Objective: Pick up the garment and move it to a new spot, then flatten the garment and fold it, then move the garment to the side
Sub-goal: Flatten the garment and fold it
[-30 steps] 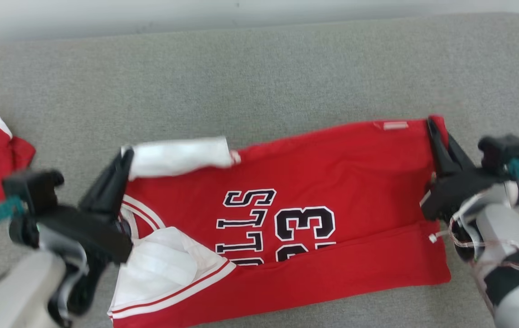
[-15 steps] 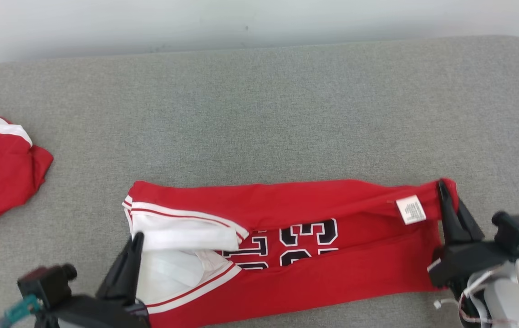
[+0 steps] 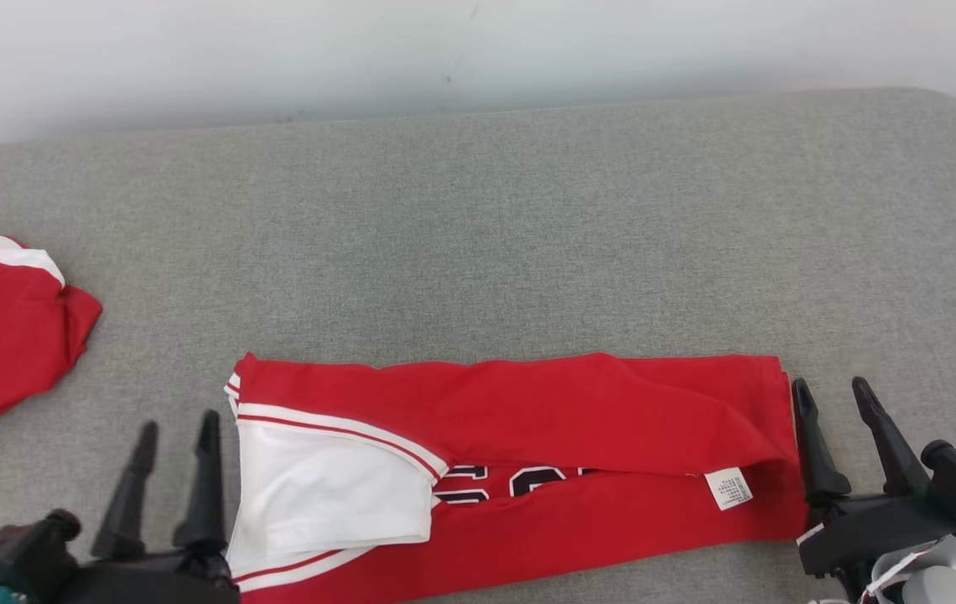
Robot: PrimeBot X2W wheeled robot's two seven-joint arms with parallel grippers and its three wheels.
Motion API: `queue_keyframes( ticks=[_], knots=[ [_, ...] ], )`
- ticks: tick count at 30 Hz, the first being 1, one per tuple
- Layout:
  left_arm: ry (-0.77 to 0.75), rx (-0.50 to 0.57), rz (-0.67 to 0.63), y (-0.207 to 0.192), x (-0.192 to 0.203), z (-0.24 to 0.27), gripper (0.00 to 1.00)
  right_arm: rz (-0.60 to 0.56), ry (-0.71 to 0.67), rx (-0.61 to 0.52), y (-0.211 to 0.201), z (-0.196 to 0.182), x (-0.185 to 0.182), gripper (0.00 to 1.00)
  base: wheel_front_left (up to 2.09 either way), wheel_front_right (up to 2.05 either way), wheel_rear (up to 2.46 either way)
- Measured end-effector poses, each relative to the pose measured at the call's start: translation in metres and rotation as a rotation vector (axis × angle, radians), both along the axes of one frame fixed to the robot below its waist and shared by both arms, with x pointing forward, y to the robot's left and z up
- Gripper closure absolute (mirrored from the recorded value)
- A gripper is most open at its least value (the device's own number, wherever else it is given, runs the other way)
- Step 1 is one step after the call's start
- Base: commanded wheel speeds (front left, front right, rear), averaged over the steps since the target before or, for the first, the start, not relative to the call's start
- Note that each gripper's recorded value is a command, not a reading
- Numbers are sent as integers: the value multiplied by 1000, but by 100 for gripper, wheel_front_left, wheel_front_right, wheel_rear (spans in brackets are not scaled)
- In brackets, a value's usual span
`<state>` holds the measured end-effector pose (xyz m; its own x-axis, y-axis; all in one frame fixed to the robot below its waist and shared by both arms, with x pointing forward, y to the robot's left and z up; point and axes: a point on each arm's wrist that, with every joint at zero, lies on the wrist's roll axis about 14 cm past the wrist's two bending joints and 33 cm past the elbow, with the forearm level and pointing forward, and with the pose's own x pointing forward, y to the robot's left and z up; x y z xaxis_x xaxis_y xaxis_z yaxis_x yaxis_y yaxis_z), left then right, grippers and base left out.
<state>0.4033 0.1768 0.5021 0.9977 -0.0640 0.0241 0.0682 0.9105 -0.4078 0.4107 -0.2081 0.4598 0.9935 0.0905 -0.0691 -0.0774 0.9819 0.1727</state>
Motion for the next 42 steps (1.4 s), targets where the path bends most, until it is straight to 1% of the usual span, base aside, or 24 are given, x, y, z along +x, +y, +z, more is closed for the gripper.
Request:
queue_keyframes(
  ticks=[3,6,10,15,20,22,23,24,25,26,29,31,39,42],
  knots=[
    [-54,37,58,11,1,11,0,-14,45,-1,-6,-11,-2,0,0,0,0],
    [-103,147,96,24,1,21,0,-20,89,4,-7,-20,0,0,0,0,0],
    [-140,190,157,35,-2,29,0,-25,156,10,-8,-35,1,0,0,0,0],
    [-150,247,200,49,-7,31,0,-18,243,23,-2,-55,2,0,0,0,0],
    [-132,289,206,55,-13,26,0,-10,329,36,4,-75,-5,0,0,0,0],
    [-123,289,208,57,-15,23,0,-1,360,44,9,-82,-8,0,0,0,0],
    [-118,293,211,58,-16,22,0,5,375,49,12,-84,-9,39,0,0,0],
    [-115,296,208,58,-17,21,0,6,378,59,14,-84,-9,70,0,0,0],
    [-111,298,208,58,-18,20,0,6,375,66,15,-83,-9,70,0,0,0],
    [-108,297,209,58,-19,19,0,8,377,70,16,-83,-10,100,0,0,0],
    [-100,299,203,58,-21,16,0,0,369,82,14,-81,-10,100,0,0,0],
    [-97,302,200,57,-22,15,0,-21,361,75,3,-78,-9,100,0,0,0],
    [-107,297,178,50,-24,17,0,-182,299,-27,-89,-44,-4,100,0,0,0],
    [-111,295,173,49,-24,19,0,-199,291,-46,-103,-34,-2,100,0,0,0]
  ],
)
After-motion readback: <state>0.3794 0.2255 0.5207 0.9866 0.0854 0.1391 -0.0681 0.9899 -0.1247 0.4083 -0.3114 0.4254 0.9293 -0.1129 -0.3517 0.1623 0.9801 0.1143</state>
